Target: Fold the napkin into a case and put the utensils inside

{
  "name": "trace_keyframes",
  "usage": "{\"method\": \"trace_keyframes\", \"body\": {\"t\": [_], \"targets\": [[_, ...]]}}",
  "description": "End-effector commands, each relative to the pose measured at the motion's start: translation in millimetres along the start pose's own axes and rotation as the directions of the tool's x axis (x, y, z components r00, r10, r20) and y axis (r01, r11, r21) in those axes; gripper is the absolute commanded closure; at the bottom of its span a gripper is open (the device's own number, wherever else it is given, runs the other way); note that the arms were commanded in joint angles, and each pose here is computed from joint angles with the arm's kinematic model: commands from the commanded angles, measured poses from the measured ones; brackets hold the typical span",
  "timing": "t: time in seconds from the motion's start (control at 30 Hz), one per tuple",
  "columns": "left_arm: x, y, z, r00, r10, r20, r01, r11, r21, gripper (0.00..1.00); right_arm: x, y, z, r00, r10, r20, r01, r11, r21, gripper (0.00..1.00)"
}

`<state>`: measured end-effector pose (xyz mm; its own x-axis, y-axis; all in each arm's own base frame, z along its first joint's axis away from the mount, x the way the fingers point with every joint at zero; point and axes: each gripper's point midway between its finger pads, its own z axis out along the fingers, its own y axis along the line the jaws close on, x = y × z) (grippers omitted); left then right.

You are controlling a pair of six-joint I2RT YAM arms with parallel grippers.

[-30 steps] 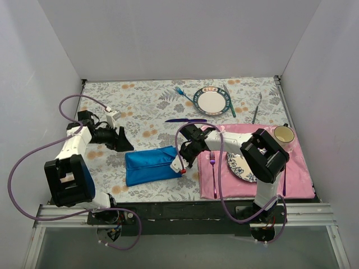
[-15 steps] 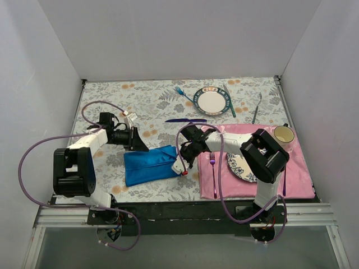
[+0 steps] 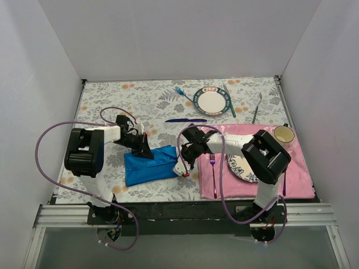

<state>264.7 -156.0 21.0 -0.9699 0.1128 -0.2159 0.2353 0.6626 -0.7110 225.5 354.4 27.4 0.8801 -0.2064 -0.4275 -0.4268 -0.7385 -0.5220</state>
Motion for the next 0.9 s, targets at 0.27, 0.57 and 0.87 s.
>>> {"method": "trace_keyframes", "body": {"t": [0.27,0.57,0.87], "targets": [[-8,20,-1,1.000,0.020,-0.003,-0.020,0.985,-0.170,1.00,-49,-86,-73,0.916,0.344,0.207,-0.376,0.915,0.142,0.55],[-7,21,-2,0.999,0.042,-0.009,-0.043,0.982,-0.182,1.00,20,-141,-70,0.396,0.857,0.329,-0.910,0.414,0.018,0.87],[-7,20,-1,0.998,0.056,-0.016,-0.058,0.981,-0.183,1.00,40,-112,-40,0.230,0.936,0.266,-0.970,0.243,-0.017,0.94]]}}
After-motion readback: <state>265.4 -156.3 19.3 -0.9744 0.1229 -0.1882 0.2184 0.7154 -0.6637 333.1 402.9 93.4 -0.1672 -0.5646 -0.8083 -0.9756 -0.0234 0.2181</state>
